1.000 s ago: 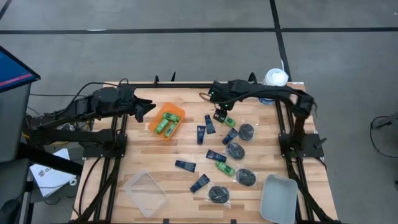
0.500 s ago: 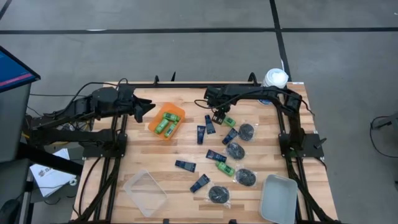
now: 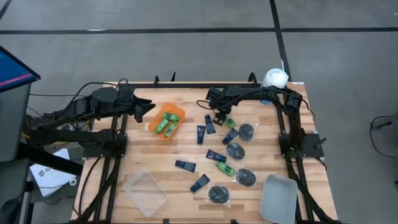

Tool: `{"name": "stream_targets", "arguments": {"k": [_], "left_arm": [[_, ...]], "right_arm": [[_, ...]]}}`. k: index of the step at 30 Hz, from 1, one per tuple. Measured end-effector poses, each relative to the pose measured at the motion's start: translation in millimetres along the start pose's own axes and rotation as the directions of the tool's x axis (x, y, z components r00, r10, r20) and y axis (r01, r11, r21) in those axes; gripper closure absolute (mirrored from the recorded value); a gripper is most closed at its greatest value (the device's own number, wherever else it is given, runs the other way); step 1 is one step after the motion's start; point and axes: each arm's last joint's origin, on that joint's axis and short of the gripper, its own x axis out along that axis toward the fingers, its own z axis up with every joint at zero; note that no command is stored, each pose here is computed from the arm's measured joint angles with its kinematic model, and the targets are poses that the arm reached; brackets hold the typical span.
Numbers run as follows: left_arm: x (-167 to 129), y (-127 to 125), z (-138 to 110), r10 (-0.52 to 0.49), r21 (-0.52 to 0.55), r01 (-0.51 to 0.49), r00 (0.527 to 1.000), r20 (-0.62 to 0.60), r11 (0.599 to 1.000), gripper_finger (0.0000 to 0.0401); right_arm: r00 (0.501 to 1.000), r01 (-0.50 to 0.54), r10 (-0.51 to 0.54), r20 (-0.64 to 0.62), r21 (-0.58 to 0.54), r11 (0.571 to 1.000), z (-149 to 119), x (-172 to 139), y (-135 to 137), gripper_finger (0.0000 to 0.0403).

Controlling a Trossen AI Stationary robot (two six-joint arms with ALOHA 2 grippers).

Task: Pick & Place Travel size toiletries
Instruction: Put the green shampoo bottle into the top orange bin

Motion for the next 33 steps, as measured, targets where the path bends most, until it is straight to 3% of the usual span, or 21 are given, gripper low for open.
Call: {"name": "stream_targets", "arguments": {"k": [9,17,25,33], "left_arm": [[0.0,0.0,0.0,0.0,0.0,0.0,1.0,0.0,1.0,0.0219],[0.0,0.0,0.0,0.0,0.0,0.0,1.0,0.0,1.0,0.0219],[0.0,0.0,0.0,0.0,0.0,0.0,1.0,0.0,1.0,0.0219],[0.0,0.0,0.0,0.0,0.03,0.0,1.0,0.001,1.0,0.0219]], "right_arm": [[1.0,-0.003,0.003,-0.02,0.026,1.0,-8.7,8.5,-0.3,0.0228],[1.0,-0.006,0.008,-0.022,0.058,0.998,-9.1,8.7,0.5,0.0323],[0.999,-0.036,0.037,-0.017,0.076,0.996,-5.0,3.7,0.5,0.0322],[0.968,-0.107,0.082,0.238,0.095,0.99,20.2,-67.5,-3.2,0.0322]]}}
